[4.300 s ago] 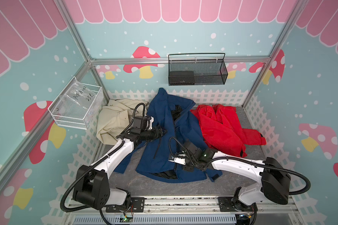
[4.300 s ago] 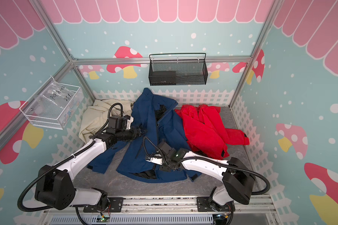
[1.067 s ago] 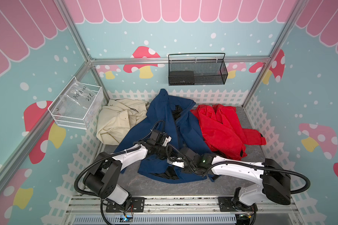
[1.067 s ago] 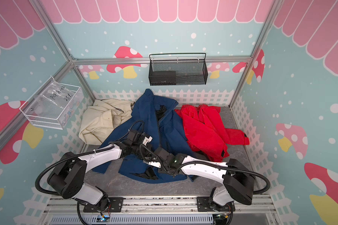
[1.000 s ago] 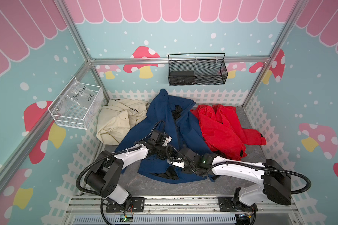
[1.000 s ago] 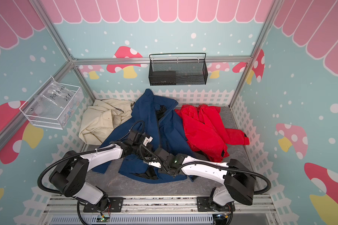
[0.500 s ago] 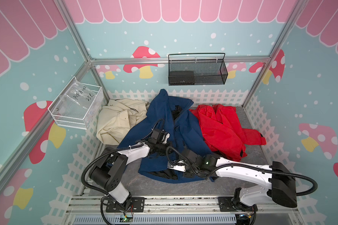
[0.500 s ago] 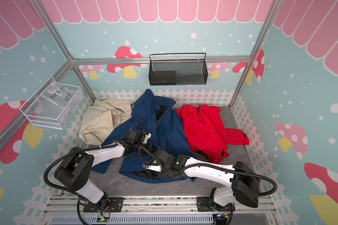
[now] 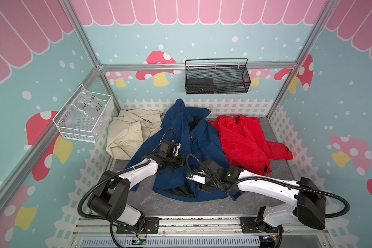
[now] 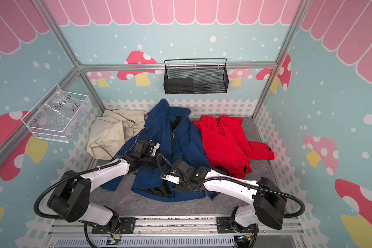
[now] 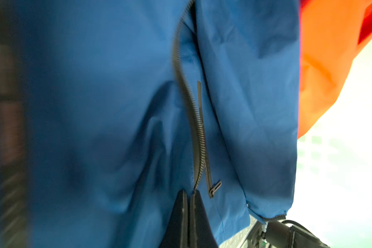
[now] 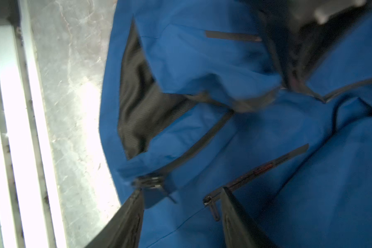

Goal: Unzip the jacket
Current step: Unzip the zipper on the jacket.

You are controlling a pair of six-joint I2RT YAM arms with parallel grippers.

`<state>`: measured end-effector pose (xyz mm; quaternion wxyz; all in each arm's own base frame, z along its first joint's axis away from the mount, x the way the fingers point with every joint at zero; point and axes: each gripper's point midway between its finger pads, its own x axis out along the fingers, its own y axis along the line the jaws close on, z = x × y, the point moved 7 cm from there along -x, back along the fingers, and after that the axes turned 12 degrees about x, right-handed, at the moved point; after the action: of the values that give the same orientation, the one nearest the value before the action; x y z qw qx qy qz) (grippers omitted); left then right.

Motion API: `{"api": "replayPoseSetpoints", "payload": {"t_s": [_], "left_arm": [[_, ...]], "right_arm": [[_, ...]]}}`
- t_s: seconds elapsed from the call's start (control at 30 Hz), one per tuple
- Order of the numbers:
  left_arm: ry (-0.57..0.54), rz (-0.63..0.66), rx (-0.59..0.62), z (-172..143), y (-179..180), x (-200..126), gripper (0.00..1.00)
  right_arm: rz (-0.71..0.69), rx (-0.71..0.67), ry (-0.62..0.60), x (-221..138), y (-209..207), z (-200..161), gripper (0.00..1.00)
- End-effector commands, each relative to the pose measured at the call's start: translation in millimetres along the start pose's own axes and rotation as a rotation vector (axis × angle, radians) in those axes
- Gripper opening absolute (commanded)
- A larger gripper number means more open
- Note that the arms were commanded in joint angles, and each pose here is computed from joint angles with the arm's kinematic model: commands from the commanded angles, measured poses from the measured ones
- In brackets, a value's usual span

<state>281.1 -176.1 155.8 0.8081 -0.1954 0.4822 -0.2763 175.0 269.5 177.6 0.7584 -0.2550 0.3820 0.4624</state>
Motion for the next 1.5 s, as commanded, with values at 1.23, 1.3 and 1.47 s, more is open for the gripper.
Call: {"api": "replayPoseSetpoints", "payload": {"t_s": [1.23, 1.3, 1.47], "left_arm": [[-0.221, 0.261, -0.139, 72.6, 134.7, -40.2, 0.77], [-0.225, 0.259, -0.141, 73.5, 137.1, -37.0, 0.77], [-0.207, 0.292, -0.134, 70.5, 146.0, -30.9, 0.77]], "right_arm": [[-0.105, 1.003, -0.257, 5.6, -249.5, -15.5, 0.65], [-0.106, 0.998, -0.255, 7.7, -252.2, -14.5, 0.66], [-0.128, 0.947, -0.273, 7.0, -255.7, -10.4, 0.71]]}}
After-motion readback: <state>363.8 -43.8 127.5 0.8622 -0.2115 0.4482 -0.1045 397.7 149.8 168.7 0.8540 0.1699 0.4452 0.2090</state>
